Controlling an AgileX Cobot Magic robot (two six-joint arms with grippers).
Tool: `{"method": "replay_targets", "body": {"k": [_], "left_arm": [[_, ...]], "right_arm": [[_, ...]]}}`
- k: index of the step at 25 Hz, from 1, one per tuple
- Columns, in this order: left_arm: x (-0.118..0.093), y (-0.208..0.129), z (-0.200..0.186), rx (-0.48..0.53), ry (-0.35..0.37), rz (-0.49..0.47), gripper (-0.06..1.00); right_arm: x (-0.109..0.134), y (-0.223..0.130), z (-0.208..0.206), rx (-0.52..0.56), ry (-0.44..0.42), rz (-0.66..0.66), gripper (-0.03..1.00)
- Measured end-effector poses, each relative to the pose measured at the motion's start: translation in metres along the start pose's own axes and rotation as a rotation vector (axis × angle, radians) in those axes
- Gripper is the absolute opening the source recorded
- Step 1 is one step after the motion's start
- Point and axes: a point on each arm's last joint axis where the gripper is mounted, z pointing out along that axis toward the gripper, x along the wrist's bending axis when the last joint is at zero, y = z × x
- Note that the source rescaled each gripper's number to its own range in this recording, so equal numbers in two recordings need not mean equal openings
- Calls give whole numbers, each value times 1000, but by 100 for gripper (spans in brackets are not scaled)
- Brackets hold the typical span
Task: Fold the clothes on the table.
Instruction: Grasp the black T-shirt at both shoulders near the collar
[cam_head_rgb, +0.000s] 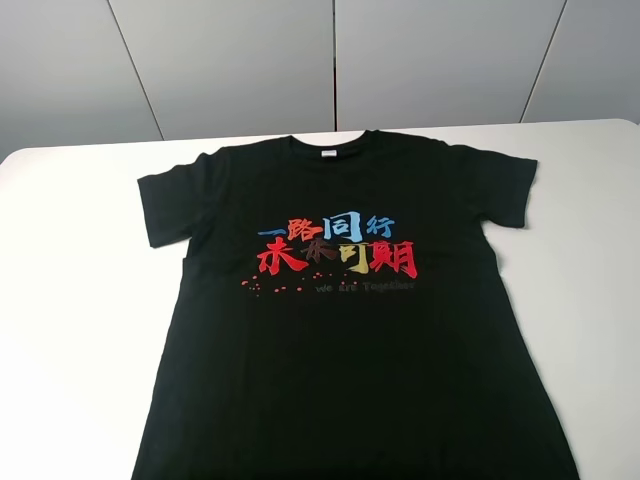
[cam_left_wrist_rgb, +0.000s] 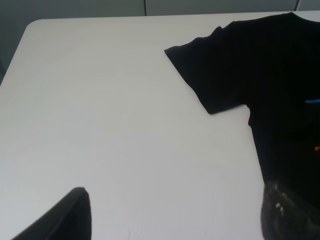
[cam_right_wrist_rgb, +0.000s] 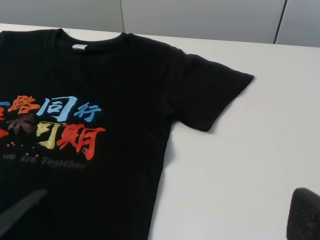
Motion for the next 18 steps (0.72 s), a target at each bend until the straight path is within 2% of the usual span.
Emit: {"method": "replay_targets", "body": {"k": [18], "left_arm": [[0,0,0,0,0,0,92]], "right_arm": [[0,0,0,0,0,0,100]]}}
